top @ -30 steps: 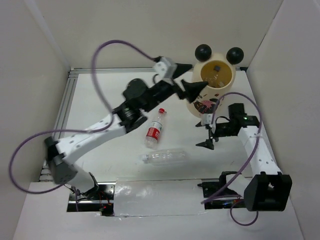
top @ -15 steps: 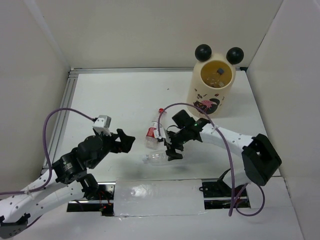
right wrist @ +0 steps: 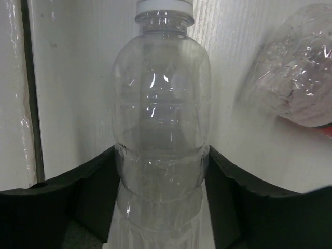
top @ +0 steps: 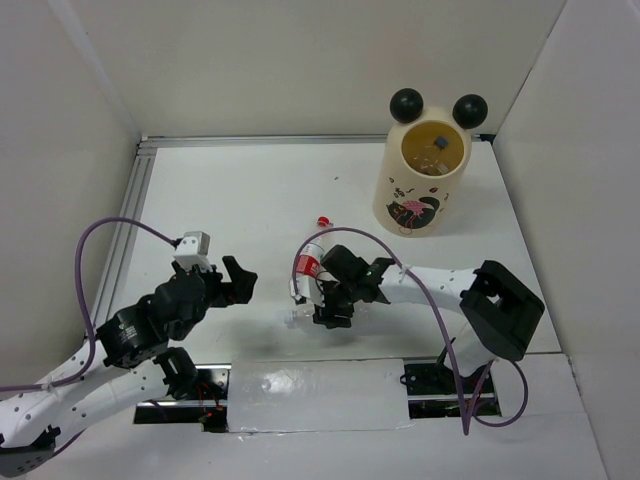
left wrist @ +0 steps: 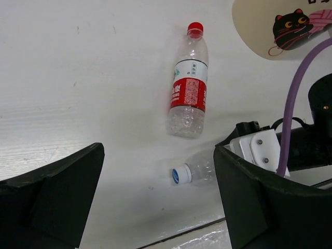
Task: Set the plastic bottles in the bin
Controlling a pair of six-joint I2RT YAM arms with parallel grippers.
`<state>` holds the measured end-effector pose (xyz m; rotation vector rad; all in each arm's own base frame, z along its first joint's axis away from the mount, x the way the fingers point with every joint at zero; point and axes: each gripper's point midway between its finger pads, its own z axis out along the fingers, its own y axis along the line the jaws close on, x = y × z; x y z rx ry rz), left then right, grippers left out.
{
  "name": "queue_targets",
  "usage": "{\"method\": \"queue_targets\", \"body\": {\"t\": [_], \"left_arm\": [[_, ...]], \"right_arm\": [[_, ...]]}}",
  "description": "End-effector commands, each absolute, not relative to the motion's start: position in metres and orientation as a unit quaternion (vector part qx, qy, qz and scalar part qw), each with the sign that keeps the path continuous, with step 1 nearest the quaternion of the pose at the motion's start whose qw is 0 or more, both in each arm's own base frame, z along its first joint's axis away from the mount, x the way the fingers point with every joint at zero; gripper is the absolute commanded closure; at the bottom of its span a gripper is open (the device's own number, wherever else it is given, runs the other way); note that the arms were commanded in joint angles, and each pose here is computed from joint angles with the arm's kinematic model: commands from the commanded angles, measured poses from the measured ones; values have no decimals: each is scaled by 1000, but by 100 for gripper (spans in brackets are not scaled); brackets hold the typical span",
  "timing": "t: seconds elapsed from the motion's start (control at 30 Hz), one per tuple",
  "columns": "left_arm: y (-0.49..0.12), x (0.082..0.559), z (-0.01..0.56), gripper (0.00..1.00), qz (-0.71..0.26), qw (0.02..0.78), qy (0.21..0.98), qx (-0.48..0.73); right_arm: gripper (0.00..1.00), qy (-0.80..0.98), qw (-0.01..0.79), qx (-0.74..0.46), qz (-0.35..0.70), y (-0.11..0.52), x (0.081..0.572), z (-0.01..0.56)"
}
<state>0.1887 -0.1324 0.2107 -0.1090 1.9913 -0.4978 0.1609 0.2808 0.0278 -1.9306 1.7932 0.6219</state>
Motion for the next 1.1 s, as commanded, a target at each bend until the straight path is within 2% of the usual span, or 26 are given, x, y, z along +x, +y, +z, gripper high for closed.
{"method": "queue_targets", "body": {"t": [0.0,0.07,0.13,0.17,0.2,0.27,0.37,0.4,0.57,0.63,0.7,0.87,1.07], "left_arm": [[-127,190,208,1,-204,520,827,-71],[-128,190,206,1,-207,518,826,-76],[-134,193,199,1,-203,512,832,-71],[-135,194,201,1,-207,514,829,-72],[-138,194,203,1,-213,515,828,-66],[-144,198,200,1,-209,512,831,-57],[-156,206,200,1,-206,516,830,-37],[-159,209,203,1,-204,521,829,-30],[-186,229,208,1,-226,523,822,3],[-202,237,189,1,-229,492,840,24],[-205,242,188,1,-231,492,839,27],[-222,246,165,1,-231,468,851,54],[-239,256,145,1,-222,444,865,76]], "right_arm": [[40,645,226,-695,223,282,160,27],[58,639,213,-701,233,278,152,27],[67,595,232,-723,264,284,146,57],[67,594,232,-723,264,284,146,57],[70,574,251,-731,271,284,151,84],[70,552,276,-723,310,287,151,121],[70,509,338,-731,305,275,164,183],[70,495,381,-723,295,272,172,214],[70,466,560,-648,221,221,244,308],[70,425,641,-617,165,187,281,344],[70,408,653,-615,169,183,285,350],[72,398,681,-602,127,145,342,364],[70,380,692,-604,111,127,368,390]]}}
